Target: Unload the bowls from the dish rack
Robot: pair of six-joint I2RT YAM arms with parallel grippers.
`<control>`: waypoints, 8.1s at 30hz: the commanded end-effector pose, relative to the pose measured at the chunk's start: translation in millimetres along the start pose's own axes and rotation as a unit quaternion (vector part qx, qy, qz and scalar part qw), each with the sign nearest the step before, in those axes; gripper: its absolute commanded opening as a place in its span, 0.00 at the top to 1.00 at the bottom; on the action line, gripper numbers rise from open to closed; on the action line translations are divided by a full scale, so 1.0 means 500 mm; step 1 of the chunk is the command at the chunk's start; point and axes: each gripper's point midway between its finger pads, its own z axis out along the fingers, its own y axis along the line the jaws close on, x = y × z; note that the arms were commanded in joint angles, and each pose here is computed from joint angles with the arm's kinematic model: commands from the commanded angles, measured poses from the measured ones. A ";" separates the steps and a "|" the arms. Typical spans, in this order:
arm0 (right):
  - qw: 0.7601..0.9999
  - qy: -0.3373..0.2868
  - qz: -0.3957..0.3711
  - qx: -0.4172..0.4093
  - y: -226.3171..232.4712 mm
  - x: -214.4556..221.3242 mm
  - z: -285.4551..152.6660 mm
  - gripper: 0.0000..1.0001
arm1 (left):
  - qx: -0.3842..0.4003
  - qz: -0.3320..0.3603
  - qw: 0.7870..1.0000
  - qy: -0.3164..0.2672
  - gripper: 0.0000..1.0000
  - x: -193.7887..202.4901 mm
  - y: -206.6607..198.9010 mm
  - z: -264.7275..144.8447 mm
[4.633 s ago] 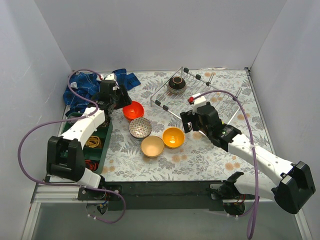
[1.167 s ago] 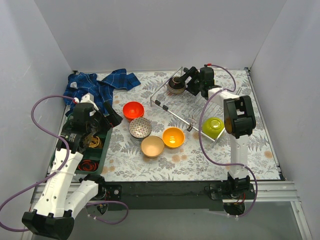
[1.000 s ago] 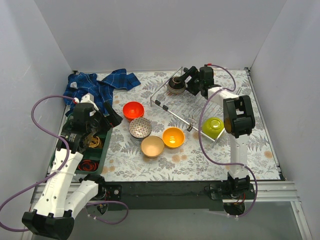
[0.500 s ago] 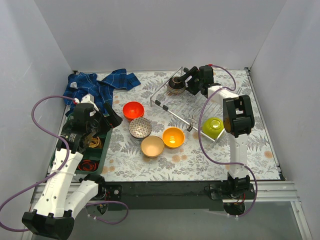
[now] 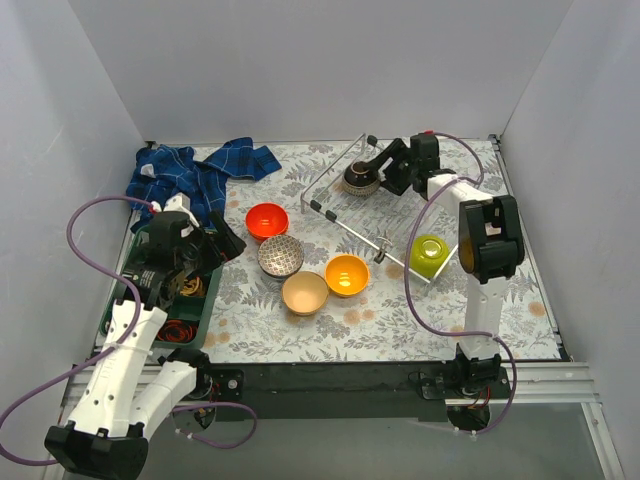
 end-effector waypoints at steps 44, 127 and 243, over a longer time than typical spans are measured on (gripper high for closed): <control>0.791 -0.080 -0.602 0.070 0.090 0.064 -0.355 0.94 | 0.080 0.038 0.996 0.019 0.02 0.027 -0.074 0.032; 0.310 -0.426 -0.841 0.122 0.326 0.483 -0.537 0.73 | 0.106 0.041 0.972 0.204 1.00 0.046 -0.236 0.182; 0.883 -0.002 -0.418 0.215 -0.214 0.201 -0.518 0.04 | 0.098 0.074 0.991 0.045 0.64 0.054 -0.125 0.213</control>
